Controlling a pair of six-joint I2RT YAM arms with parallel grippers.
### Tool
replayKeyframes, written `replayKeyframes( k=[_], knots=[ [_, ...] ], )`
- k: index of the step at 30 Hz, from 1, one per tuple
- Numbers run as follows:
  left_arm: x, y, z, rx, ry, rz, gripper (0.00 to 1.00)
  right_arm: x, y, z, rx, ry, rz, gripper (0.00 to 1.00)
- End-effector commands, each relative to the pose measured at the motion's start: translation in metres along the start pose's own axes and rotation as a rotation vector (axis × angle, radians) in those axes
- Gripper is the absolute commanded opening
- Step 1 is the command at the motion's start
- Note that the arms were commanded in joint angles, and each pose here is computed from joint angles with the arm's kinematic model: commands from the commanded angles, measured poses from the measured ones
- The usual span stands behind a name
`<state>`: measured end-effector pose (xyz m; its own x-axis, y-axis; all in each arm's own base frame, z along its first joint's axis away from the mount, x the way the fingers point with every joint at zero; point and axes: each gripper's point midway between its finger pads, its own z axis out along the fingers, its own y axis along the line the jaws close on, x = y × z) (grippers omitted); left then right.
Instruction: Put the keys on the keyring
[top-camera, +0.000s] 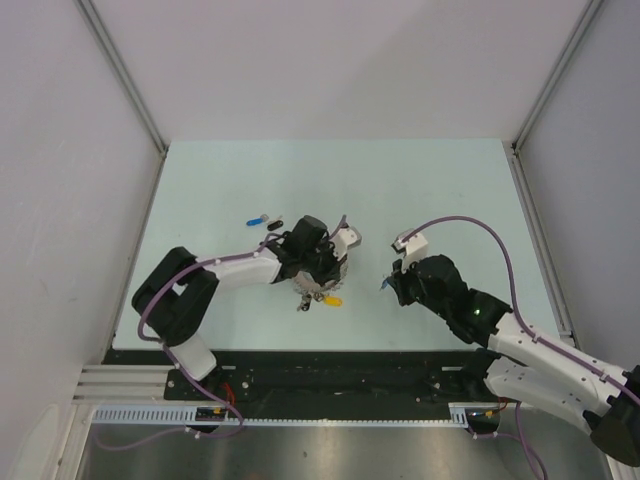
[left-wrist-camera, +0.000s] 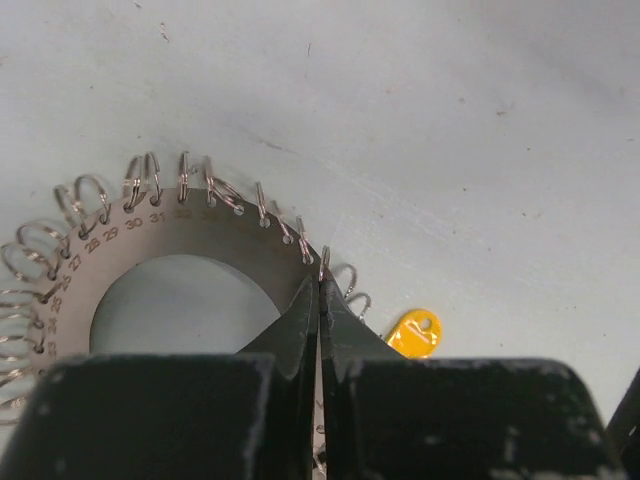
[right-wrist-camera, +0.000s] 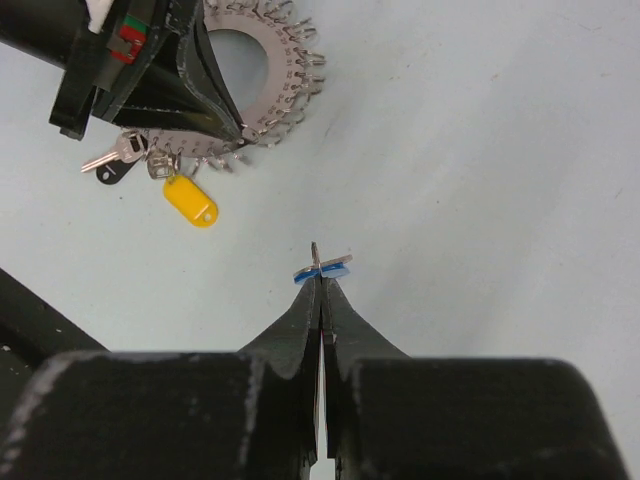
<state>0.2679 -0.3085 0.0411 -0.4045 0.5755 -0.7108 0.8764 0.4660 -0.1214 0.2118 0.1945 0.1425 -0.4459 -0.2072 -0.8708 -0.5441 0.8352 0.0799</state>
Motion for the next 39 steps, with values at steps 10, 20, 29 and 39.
replayKeyframes(
  k=[10, 20, 29, 39],
  knots=[
    [-0.082, -0.037, -0.066, 0.093, -0.374, 0.254, 0.00, -0.028, 0.035, -0.017, -0.174, -0.099, -0.063, 0.00],
    [-0.105, -0.066, -0.086, 0.216, -0.520, 0.474, 0.01, -0.040, 0.045, -0.026, -0.172, -0.031, -0.190, 0.00],
    [-0.101, -0.081, -0.094, 0.279, -0.565, 0.577, 0.00, -0.054, 0.045, -0.030, -0.173, -0.031, -0.347, 0.00],
    [-0.102, -0.087, -0.096, 0.311, -0.588, 0.525, 0.00, -0.052, 0.049, -0.020, -0.168, -0.016, -0.410, 0.00]
  ],
)
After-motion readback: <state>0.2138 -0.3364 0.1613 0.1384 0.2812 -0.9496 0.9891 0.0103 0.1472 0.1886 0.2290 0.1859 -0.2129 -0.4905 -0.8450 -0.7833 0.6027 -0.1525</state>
